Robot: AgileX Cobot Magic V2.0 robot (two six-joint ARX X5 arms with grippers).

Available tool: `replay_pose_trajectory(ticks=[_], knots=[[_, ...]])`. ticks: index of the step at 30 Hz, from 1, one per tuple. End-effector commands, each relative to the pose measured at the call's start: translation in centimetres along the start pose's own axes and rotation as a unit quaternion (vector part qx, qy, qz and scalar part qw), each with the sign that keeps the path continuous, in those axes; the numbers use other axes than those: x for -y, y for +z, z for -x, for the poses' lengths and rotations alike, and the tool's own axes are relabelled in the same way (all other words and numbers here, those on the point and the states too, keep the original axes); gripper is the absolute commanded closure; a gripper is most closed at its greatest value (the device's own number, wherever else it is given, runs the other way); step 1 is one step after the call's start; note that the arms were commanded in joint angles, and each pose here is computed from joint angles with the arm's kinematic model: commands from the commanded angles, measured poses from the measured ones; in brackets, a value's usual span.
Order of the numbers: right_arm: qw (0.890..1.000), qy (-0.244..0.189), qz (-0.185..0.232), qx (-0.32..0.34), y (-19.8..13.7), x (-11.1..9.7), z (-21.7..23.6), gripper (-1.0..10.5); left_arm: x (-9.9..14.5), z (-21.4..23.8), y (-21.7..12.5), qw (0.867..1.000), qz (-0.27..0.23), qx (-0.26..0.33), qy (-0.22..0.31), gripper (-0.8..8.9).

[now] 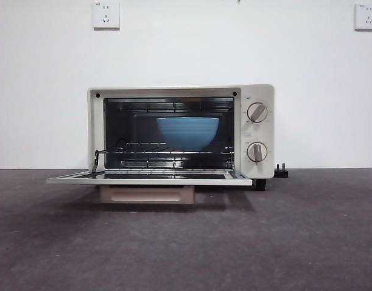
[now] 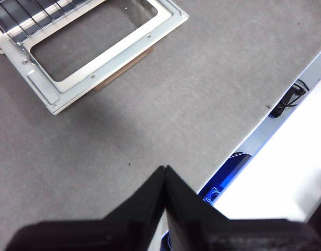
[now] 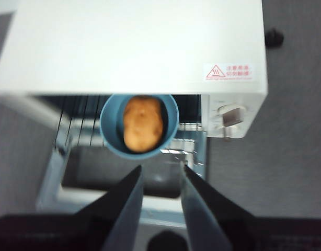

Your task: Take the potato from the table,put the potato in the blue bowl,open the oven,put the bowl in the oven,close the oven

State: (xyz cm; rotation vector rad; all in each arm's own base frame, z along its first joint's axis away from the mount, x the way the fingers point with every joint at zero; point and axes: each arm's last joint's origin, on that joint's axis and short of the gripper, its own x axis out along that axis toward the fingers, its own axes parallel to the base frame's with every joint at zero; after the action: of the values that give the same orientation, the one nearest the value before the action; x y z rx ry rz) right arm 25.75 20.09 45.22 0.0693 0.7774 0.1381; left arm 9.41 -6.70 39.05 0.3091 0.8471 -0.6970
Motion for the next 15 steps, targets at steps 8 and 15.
replay_pose_trajectory(ticks=[8,15], knots=[[0.973,0.047,0.219,0.048,-2.0,2.9,9.7,9.0,-1.8,-3.0,2.2,1.0,0.019,0.009,-0.01,8.2],[0.962,0.089,0.237,0.107,-3.3,6.3,15.3,9.3,-6.0,-7.8,0.5,0.993,0.113,-0.006,-0.027,8.2]])
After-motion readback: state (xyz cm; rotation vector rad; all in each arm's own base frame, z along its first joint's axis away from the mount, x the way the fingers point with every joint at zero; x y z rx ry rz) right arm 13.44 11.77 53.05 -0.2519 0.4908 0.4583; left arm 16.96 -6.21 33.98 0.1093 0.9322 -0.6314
